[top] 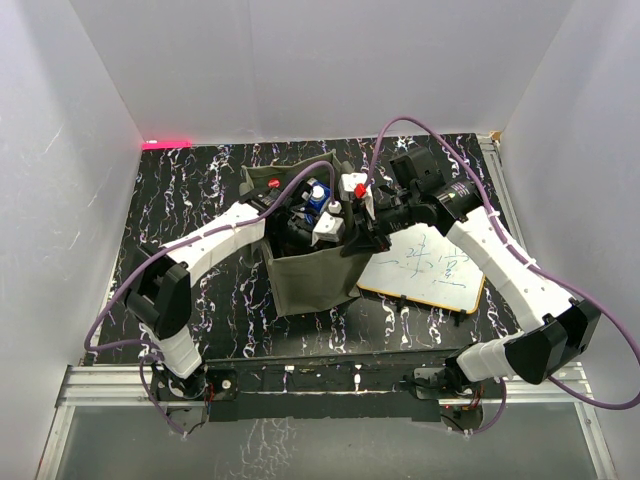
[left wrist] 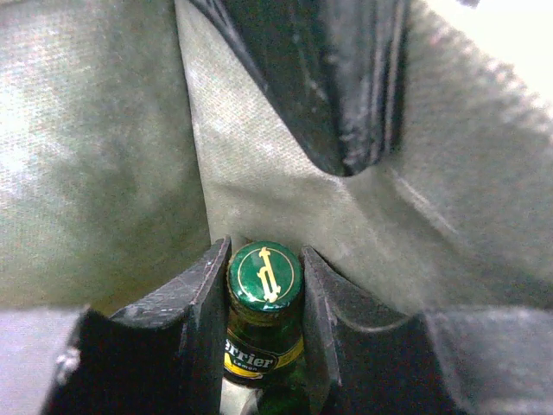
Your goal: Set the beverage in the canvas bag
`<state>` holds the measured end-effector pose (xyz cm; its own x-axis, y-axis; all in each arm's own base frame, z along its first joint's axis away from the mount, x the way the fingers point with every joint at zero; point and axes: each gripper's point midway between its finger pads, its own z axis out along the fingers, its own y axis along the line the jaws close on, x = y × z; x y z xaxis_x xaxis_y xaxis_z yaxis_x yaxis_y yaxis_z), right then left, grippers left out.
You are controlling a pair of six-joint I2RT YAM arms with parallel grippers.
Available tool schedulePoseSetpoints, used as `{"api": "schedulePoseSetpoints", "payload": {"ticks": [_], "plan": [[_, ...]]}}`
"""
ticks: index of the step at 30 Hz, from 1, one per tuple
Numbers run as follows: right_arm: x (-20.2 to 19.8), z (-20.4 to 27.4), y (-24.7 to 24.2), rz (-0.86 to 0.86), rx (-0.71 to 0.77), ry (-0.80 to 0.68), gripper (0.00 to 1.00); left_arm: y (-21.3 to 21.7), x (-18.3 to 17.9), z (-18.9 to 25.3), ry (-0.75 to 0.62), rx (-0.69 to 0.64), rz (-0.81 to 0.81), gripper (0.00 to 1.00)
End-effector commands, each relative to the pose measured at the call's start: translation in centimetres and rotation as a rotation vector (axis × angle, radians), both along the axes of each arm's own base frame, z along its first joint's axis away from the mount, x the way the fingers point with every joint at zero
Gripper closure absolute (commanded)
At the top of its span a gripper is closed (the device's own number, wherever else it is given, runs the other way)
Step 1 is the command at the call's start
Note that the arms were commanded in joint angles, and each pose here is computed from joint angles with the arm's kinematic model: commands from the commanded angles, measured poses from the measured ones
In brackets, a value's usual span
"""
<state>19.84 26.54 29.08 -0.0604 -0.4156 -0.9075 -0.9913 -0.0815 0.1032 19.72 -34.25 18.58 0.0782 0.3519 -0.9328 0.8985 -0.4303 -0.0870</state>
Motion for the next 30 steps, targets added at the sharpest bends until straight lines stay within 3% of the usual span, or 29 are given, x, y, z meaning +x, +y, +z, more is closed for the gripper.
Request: {"api": "schedulePoseSetpoints", "payload": {"ticks": [1,8,12,30], "plan": [[-0.7,2.0,0.0,0.017,0.052,-0.052,0.92,-0.2,-2.5,1.4,0.031,-0.053,-0.083,0.92],[-0.7,1.9,0.0,0.016,0.05,-0.053,0.92,0.0,-2.3,0.5,0.037,-0.003,-0.068,0.82],[-0.7,2.0,0.0,0.014,0.051,-0.058,0.92,0.3,-2.7,-0.2,0.036,0.015,-0.081,0.71],[-0.6,1.8,-0.2,0.001,0.041,-0.065,0.92,0.6,-2.9,-0.4,0.057,0.056,-0.086,0.37]]}}
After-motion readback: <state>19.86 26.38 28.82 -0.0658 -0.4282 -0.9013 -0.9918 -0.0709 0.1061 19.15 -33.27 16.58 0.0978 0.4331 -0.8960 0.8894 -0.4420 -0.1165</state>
